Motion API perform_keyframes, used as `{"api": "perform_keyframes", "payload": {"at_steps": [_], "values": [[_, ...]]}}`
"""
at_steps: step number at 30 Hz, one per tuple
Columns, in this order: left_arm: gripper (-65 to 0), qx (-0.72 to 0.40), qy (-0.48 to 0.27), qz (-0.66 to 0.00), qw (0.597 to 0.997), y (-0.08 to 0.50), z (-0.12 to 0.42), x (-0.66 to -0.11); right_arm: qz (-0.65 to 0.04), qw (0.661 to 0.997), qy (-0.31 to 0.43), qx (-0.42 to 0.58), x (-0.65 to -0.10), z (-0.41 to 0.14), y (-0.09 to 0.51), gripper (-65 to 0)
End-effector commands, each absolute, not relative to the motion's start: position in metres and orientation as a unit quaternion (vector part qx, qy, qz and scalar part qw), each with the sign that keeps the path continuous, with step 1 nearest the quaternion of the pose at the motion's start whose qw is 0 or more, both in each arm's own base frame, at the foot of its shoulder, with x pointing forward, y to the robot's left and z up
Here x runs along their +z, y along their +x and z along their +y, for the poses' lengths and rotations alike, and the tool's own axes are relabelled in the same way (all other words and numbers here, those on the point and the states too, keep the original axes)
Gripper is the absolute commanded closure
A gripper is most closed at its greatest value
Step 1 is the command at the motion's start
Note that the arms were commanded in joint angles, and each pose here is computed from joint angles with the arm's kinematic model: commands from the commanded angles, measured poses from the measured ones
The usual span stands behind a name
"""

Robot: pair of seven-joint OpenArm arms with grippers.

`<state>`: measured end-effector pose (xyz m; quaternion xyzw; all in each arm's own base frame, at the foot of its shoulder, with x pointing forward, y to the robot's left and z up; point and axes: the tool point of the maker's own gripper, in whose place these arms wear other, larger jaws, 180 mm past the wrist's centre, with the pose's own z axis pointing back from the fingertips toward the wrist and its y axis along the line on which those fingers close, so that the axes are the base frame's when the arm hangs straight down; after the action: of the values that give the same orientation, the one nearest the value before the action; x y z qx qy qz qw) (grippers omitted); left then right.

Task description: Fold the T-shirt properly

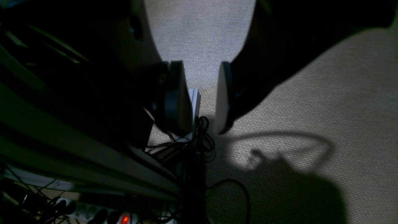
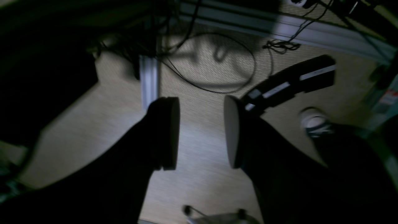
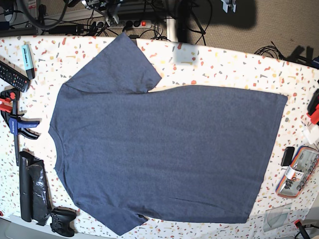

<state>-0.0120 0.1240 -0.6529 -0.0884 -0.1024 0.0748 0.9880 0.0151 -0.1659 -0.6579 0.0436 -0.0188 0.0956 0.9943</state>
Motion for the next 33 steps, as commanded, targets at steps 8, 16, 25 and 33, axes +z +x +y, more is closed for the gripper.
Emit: {"api": "perform_keyframes", "payload": {"at_steps": [8, 16, 25, 33], "values": [[-17.2, 0.076, -0.089, -0.107, 0.987, -0.014, 0.124, -0.652, -0.022, 0.994, 0.047, 0.092, -0.657, -0.169, 0.017, -24.6], [-17.2, 0.103, -0.086, -0.116, 0.984, -0.011, 0.127, -0.651, -0.022, 0.994, 0.047, 0.092, -0.657, -0.169, 0.017, -24.6], [-17.2, 0.106, -0.085, -0.115, 0.984, -0.012, 0.127, -0.651, -0.019, 0.994, 0.047, 0.092, -0.657, -0.169, 0.013, -24.6], [-17.2, 0.096, -0.113, -0.137, 0.979, -0.027, 0.133, -0.637, 0.0, 0.991, 0.098, 0.091, -0.65, -0.162, -0.013, -24.6]]}}
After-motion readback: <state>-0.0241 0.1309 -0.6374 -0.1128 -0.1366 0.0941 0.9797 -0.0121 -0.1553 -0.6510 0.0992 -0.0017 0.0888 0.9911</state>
